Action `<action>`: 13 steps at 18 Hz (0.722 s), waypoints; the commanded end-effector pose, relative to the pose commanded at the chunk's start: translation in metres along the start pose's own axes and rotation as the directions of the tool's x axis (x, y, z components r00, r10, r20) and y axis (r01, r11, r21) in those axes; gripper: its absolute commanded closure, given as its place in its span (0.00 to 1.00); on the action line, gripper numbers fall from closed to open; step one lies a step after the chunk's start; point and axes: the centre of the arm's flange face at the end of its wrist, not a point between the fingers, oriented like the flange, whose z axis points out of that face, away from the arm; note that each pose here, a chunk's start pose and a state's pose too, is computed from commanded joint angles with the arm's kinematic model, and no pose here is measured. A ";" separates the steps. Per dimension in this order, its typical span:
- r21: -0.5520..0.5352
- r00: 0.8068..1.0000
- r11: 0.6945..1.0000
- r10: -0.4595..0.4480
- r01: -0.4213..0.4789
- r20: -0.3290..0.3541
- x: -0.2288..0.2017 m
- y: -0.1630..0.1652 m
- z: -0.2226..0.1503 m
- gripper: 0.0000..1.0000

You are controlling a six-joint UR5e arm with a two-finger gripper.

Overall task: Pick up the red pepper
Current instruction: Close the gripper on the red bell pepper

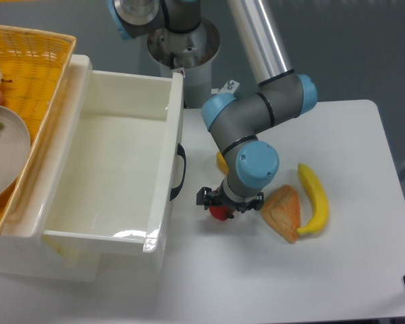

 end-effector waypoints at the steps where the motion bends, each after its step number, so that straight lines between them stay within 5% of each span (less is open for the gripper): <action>1: 0.002 1.000 1.000 0.002 -0.002 0.003 0.000 0.000 -0.001 0.00; 13: -0.038 1.000 0.999 -0.006 0.007 0.023 -0.004 0.004 0.012 0.00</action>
